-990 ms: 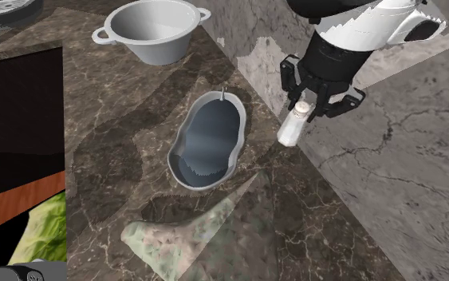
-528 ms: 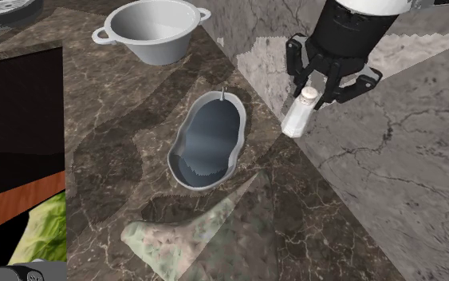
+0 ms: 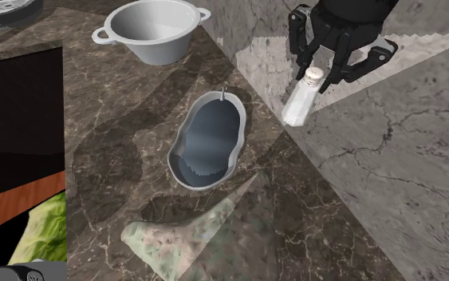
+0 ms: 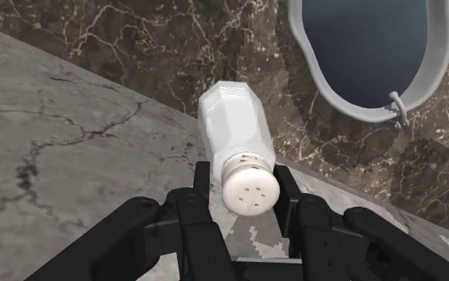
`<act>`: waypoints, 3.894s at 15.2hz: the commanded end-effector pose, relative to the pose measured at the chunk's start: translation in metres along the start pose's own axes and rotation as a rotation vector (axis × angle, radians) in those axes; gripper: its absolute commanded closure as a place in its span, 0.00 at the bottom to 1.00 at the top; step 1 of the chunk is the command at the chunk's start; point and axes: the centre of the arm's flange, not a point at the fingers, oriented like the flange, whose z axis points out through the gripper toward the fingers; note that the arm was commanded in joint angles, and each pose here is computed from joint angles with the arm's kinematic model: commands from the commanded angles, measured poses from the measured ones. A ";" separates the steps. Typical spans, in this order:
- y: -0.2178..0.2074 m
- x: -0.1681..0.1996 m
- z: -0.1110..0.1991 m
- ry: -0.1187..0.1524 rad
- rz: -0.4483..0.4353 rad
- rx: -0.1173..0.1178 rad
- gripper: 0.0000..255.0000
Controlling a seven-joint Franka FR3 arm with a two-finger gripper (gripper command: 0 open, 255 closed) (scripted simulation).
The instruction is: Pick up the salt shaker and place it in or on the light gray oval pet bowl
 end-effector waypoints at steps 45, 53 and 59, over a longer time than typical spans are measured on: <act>-0.152 -0.091 0.069 0.000 0.000 0.000 0.00; -0.152 -0.091 0.019 0.000 0.000 0.000 0.00; -0.152 -0.091 0.019 0.000 0.000 0.000 0.00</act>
